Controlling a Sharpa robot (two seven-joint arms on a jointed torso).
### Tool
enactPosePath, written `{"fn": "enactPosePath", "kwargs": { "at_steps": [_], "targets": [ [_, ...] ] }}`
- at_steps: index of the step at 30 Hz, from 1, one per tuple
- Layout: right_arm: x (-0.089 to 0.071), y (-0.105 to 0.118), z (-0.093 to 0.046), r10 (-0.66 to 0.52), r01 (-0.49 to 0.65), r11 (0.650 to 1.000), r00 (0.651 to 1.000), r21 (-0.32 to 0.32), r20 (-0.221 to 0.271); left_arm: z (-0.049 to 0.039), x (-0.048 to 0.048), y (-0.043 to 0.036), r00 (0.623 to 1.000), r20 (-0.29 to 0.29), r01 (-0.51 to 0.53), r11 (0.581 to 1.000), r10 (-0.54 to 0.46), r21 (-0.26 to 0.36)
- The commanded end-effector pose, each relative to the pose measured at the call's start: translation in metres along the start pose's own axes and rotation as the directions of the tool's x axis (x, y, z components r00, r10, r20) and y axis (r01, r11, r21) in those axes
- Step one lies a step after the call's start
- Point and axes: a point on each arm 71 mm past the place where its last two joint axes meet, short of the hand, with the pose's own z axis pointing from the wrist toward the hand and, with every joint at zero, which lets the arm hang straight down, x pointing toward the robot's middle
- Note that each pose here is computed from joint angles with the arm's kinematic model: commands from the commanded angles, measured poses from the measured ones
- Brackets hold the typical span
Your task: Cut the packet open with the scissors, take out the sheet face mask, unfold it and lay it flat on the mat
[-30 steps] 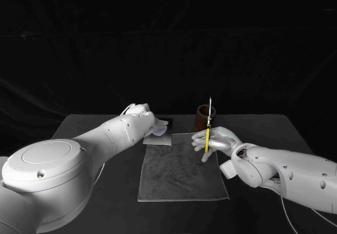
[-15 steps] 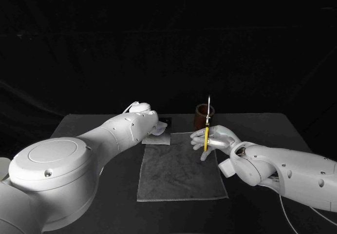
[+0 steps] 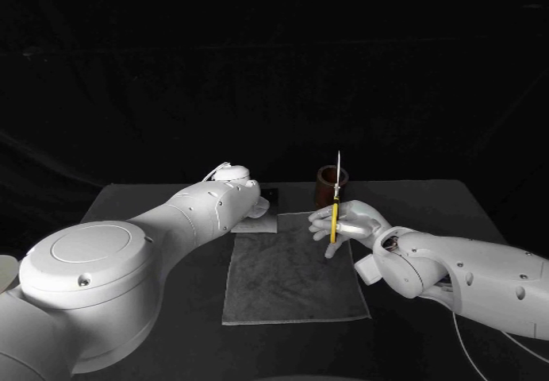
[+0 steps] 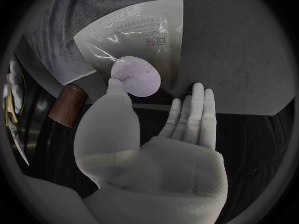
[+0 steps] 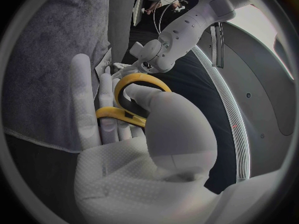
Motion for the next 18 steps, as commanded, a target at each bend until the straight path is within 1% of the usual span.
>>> {"fn": "enactPosePath", "kwargs": {
  "at_steps": [1, 3, 8, 13, 18],
  "targets": [
    [0.001, 0.002, 0.001, 0.000, 0.000, 1.000, 1.000, -0.007, -0.011, -0.0018, 0.0547, 0.0055, 0.957, -0.278, -0.098, 0.995, 0.087, -0.027],
    [0.001, 0.002, 0.001, 0.000, 0.000, 1.000, 1.000, -0.007, -0.011, -0.0018, 0.0597, 0.0043, 0.958, -0.273, -0.097, 0.995, 0.090, -0.012],
    [0.001, 0.002, 0.001, 0.000, -0.001, 1.000, 1.000, -0.008, -0.012, -0.0019, 0.0669, 0.0008, 0.966, -0.245, -0.083, 0.996, 0.086, 0.023],
    [0.001, 0.002, 0.001, 0.000, 0.000, 1.000, 1.000, -0.008, -0.012, -0.0012, 0.0712, 0.0002, 0.973, -0.213, -0.077, 0.996, 0.085, 0.046],
    [0.001, 0.002, 0.001, 0.000, 0.000, 1.000, 1.000, -0.008, -0.012, 0.0001, 0.0734, 0.0003, 0.981, -0.179, -0.057, 0.995, 0.070, 0.076]
  ]
}}
